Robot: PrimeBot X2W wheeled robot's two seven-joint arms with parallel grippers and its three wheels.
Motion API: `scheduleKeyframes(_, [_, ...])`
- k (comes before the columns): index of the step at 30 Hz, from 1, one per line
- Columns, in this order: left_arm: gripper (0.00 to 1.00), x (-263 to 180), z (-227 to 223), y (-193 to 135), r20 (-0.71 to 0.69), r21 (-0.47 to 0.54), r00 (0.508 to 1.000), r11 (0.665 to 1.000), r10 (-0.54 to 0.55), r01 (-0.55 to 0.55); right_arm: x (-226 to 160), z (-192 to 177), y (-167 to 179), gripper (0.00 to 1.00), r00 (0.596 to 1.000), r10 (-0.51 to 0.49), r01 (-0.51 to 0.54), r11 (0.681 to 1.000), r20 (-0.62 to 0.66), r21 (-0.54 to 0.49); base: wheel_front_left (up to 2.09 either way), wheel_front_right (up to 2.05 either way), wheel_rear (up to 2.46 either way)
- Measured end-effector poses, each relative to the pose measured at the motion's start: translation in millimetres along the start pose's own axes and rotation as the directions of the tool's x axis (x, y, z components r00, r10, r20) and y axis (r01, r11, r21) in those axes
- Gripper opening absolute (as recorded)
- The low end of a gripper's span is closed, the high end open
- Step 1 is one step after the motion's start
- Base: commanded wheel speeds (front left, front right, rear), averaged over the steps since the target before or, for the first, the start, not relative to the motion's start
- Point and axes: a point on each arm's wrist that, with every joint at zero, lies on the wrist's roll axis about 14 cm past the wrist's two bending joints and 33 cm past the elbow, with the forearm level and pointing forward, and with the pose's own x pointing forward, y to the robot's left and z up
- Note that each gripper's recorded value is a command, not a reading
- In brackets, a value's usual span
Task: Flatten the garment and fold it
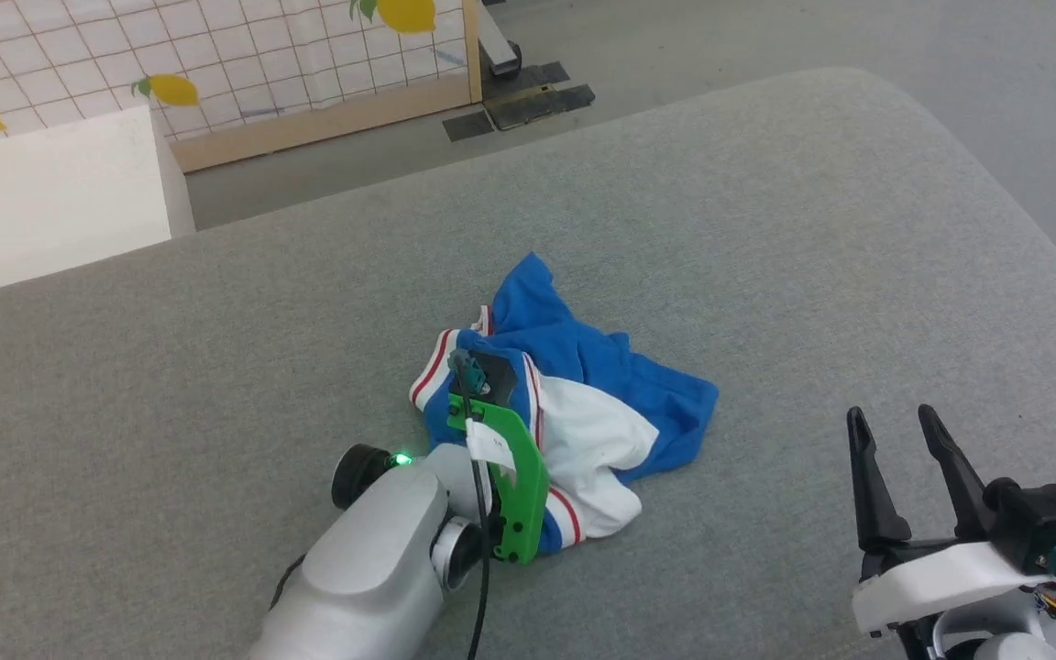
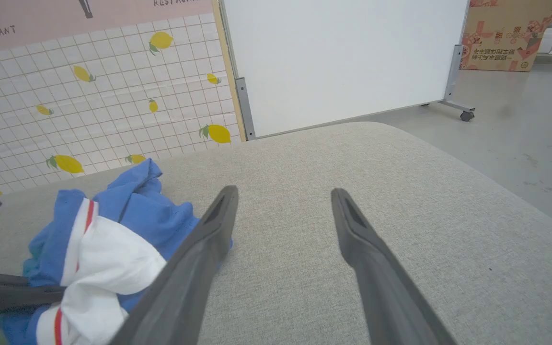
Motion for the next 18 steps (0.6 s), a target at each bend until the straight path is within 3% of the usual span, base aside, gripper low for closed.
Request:
scheduleKeyframes(4, [1.00, -8.4, 26.5, 6.4, 0.163, -0.042, 0.987, 0.999, 0.011, -0.004, 4.1, -3.1, 5.4, 1.00, 1.000, 0.017, -0.017, 1.000, -0.006, 0.002, 0.00, 0.00, 0.00])
scheduleKeyframes(6, [1.00, -22.7, 54.1, 15.7, 0.321, -0.077, 0.946, 0.997, 0.035, -0.011, 7.0, -2.7, 10.1, 1.00, 0.999, 0.032, -0.032, 0.999, -0.001, 0.005, 0.00, 0.00, 0.00])
scheduleKeyframes(8, [1.00, -43.6, 82.2, 27.6, 0.481, -0.106, 0.874, 0.994, 0.071, -0.022, 10.0, -1.7, 14.2, 1.00, 0.999, 0.046, -0.046, 0.999, 0.004, 0.007, 0.00, 0.00, 0.00])
scheduleKeyframes(13, [1.00, -120.0, 129.1, 67.6, 0.794, -0.164, 0.580, 0.983, 0.182, -0.085, 19.7, 3.9, 28.9, 1.00, 0.995, 0.094, -0.094, 0.996, 0.024, 0.004, 0.00, 0.00, 0.00])
scheduleKeyframes(15, [1.00, -143.8, 127.0, 84.3, 0.834, -0.185, 0.505, 0.975, 0.223, -0.126, 23.4, 5.4, 35.9, 1.00, 0.993, 0.115, -0.115, 0.993, 0.026, 0.002, 0.00, 0.00, 0.00])
scheduleKeyframes(18, [1.00, -172.9, 111.3, 107.3, 0.850, -0.230, 0.440, 0.956, 0.289, -0.184, 28.7, 9.5, 48.5, 1.00, 0.987, 0.153, -0.153, 0.988, 0.037, 0.001, 0.00, 0.00, 0.00])
